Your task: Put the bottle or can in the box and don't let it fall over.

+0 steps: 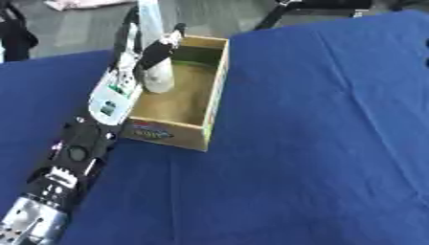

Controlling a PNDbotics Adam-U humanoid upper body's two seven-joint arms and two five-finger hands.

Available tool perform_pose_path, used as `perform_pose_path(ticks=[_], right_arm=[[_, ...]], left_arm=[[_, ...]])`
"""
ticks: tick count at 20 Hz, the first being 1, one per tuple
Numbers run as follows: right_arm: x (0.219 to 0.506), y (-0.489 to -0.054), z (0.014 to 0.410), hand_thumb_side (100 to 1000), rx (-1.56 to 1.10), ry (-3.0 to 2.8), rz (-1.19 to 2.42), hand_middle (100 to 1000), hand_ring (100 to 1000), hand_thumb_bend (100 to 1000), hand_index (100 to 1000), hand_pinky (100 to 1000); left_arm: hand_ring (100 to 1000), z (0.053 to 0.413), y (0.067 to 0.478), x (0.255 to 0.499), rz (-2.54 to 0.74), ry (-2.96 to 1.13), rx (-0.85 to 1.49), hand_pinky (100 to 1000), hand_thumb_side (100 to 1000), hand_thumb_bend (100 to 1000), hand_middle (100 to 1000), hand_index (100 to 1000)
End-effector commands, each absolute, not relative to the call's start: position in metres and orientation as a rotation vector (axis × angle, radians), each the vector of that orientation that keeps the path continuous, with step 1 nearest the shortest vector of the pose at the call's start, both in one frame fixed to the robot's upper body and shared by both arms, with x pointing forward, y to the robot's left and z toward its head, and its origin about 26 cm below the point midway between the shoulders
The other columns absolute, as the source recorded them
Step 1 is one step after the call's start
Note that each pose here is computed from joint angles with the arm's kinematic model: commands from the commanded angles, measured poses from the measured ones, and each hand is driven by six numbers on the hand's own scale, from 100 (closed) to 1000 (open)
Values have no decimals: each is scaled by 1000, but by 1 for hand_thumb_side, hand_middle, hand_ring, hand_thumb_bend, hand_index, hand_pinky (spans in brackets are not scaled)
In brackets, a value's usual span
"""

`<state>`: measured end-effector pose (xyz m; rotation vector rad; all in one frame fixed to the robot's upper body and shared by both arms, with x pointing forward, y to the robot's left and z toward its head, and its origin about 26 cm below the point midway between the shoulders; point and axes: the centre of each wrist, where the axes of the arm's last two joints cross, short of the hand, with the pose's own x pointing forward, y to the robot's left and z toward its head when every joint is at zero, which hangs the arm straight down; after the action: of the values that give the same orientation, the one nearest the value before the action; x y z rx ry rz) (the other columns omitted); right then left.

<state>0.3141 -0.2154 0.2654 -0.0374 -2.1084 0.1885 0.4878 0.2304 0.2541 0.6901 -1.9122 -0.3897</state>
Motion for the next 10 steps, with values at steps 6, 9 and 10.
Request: perform_pose_path(ticks=[6,9,10], right_arm=[[309,-224,268,475,-70,-2121,175,1000,983,100,1000,1000],[309,-228,266,475,-88,-2111,167,1000,983,100,1000,1000],[309,-229,265,475,-94,-2108,164,1000,983,100,1000,1000]], left_arm=[[1000,278,248,471,-481,-1858,668,1000,433,311,1000,966],[1000,281,255,459,-485,-1859,675,1000,445,309,1000,966],[1000,281,257,455,-490,-1860,676,1000,442,311,1000,967]])
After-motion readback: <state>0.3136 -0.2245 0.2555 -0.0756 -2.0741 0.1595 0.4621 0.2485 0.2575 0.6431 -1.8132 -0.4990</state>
